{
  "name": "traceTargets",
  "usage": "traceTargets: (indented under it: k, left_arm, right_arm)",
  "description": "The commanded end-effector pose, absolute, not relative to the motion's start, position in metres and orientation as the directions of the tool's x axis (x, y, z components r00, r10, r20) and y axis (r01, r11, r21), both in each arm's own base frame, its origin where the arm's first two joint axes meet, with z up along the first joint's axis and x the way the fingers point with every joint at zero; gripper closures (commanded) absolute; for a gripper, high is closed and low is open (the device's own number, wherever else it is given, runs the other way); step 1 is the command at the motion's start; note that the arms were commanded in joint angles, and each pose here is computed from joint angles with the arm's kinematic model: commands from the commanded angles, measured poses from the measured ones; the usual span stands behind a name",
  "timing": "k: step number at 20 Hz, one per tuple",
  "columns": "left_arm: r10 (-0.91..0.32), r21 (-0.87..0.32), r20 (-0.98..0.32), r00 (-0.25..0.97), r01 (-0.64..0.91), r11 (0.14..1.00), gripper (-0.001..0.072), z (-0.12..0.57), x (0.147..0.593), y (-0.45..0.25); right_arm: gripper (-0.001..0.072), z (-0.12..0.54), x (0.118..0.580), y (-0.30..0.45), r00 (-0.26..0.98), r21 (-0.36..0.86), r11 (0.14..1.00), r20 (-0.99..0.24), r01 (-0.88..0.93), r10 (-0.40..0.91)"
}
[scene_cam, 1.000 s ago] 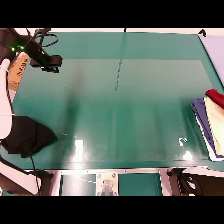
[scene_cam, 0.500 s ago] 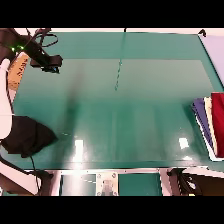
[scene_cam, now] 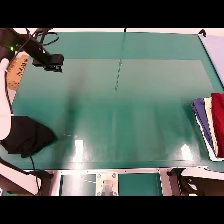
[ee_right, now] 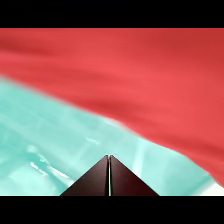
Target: Fold the shirts.
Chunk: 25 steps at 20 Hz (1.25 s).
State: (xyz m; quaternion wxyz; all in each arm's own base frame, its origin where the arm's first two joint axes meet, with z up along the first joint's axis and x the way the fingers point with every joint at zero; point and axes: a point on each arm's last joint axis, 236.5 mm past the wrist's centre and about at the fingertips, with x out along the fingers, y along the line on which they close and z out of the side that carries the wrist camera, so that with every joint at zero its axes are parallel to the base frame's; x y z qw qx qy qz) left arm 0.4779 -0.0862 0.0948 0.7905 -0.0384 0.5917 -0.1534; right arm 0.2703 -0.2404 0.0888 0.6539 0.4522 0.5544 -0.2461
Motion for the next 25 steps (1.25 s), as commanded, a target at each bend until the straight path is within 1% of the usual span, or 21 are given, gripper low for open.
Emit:
traceTargets:
  k: [1,3,6,10,12,14,17,21,25]
  left_arm:
    - [-0.326,-0.276,-0.900,0.289,0.201,0.940,0.0689,0.124,0.467,-0.094]
    - [-0.327,-0.282,-0.895,0.303,0.182,0.942,0.0689,0.140,0.452,-0.094]
    - [-0.325,-0.298,-0.909,0.261,0.139,0.944,0.0689,0.133,0.408,-0.092]
    - [-0.323,-0.319,-0.924,0.202,0.054,0.946,0.0689,0.086,0.325,-0.088]
    - [-0.320,-0.320,-0.930,0.184,0.030,0.947,0.0689,0.061,0.290,-0.086]
    - [-0.314,-0.315,-0.936,0.158,0.020,0.949,0.0688,0.047,0.267,-0.084]
    - [-0.314,-0.315,-0.940,0.131,0.019,0.949,0.0688,0.044,0.256,-0.084]
    - [-0.313,-0.315,-0.935,0.167,0.019,0.949,0.0688,0.045,0.265,-0.084]
    - [-0.313,-0.315,-0.934,0.173,0.019,0.949,0.0688,0.046,0.266,-0.084]
  right_arm:
    - [0.0697,0.126,0.362,-0.181,0.440,0.462,0.660,-0.872,0.592,0.216]
    - [0.0697,0.116,0.385,-0.130,0.408,0.453,0.759,-0.873,0.468,0.269]
    - [0.0699,0.084,0.393,-0.046,0.358,0.447,0.844,-0.871,0.295,0.337]
    - [0.0699,0.025,0.357,0.044,0.299,0.436,0.887,-0.875,0.148,0.380]
    - [0.0699,0.004,0.342,0.069,0.280,0.431,0.896,-0.878,0.109,0.388]
    - [0.0698,-0.006,0.335,0.084,0.262,0.428,0.900,-0.880,0.079,0.395]
    - [0.0698,-0.008,0.323,0.098,0.213,0.432,0.900,-0.885,0.052,0.413]
    - [0.0698,-0.009,0.323,0.098,0.213,0.432,0.901,-0.886,0.050,0.413]
    - [0.0698,-0.009,0.323,0.098,0.213,0.432,0.901,-0.886,0.050,0.413]
